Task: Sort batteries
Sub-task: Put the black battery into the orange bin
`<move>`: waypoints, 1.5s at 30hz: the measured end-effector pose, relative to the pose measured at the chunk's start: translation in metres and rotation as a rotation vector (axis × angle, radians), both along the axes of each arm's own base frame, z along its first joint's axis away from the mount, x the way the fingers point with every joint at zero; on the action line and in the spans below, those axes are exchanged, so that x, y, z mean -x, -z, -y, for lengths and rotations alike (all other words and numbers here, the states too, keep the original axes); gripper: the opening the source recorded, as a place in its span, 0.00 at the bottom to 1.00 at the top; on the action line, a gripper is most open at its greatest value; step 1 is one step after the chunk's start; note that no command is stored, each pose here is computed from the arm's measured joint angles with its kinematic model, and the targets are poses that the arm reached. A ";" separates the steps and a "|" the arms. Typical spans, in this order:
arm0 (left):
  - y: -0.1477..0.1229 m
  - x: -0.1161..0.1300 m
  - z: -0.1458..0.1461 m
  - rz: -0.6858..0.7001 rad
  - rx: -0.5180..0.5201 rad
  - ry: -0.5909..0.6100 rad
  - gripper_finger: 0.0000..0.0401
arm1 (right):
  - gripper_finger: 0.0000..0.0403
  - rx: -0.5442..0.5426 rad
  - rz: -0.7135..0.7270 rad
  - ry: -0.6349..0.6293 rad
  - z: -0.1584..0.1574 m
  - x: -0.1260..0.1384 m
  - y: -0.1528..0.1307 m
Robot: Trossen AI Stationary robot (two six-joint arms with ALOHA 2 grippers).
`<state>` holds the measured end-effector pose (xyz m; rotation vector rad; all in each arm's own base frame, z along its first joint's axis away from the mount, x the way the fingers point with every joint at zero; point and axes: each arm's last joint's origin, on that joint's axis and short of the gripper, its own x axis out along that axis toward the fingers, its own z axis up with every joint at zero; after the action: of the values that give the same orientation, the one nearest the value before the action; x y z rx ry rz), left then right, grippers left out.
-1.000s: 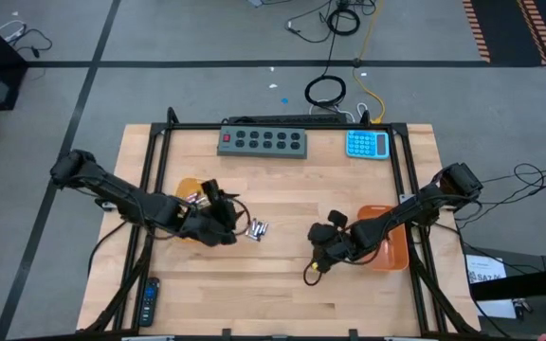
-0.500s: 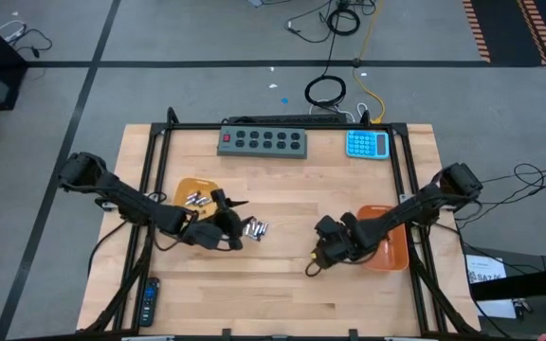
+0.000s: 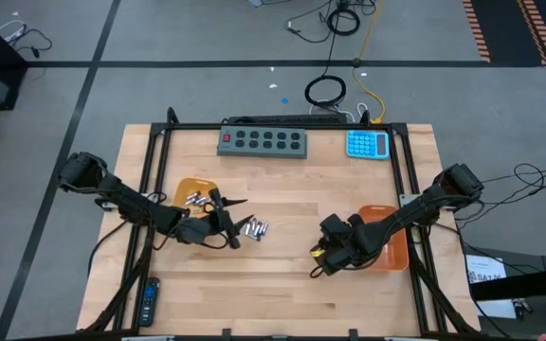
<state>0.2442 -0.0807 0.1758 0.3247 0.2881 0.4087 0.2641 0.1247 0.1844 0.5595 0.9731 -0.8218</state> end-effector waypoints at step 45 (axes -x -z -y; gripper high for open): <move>0.000 -0.001 0.000 -0.006 0.005 0.017 0.60 | 0.06 -0.119 -0.214 0.032 -0.013 -0.029 0.065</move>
<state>0.2448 -0.0804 0.1756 0.3237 0.2914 0.3904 0.2928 0.1379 0.1198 0.5993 1.2176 -0.8687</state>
